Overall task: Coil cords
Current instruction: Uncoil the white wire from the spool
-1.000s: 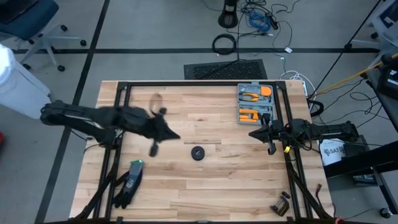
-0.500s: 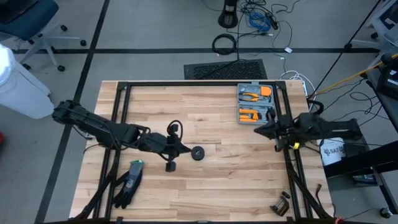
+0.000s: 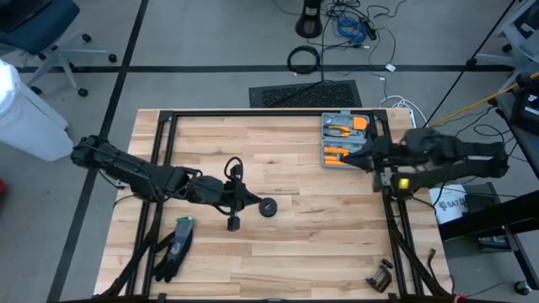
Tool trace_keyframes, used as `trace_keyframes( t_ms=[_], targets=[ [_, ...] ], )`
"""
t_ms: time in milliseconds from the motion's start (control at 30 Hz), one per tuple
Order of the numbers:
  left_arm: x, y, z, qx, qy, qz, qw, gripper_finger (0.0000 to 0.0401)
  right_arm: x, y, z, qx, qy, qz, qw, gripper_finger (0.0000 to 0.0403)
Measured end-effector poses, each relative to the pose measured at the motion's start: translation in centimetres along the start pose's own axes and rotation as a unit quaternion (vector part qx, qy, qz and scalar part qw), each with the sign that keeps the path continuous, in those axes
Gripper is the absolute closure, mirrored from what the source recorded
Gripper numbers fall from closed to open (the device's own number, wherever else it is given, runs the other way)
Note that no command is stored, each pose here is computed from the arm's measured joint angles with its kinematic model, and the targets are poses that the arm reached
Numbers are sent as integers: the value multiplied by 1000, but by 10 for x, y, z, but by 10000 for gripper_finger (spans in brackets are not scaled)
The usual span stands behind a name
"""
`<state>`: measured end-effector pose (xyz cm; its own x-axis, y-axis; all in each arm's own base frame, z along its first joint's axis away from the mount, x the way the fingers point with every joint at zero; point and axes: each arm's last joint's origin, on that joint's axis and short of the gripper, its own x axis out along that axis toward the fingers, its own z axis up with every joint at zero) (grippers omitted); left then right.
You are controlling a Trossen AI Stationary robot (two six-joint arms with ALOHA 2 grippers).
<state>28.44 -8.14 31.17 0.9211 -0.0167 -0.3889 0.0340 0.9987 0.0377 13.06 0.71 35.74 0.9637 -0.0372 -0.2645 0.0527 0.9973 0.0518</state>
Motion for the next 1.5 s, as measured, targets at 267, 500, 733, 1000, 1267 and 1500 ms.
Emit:
trace_keyframes(
  t_ms=[267,500,733,1000,1267,1500],
  targets=[
    [-5,1,-2,-10,27,0,1000,399,52,16,-34,7,79,-21,997,403],
    [20,-10,-32,-22,129,2,991,358,81,38,-72,49,97,-4,994,403],
    [53,-38,-68,58,190,44,979,270,100,59,-103,45,133,27,990,403],
    [73,-55,-99,147,219,123,957,250,116,67,-114,47,153,26,987,403],
    [89,-62,-123,217,249,141,933,250,123,69,-123,45,174,20,984,403],
    [103,-64,-137,254,260,130,923,218,125,69,-125,48,179,17,982,403]
  ],
)
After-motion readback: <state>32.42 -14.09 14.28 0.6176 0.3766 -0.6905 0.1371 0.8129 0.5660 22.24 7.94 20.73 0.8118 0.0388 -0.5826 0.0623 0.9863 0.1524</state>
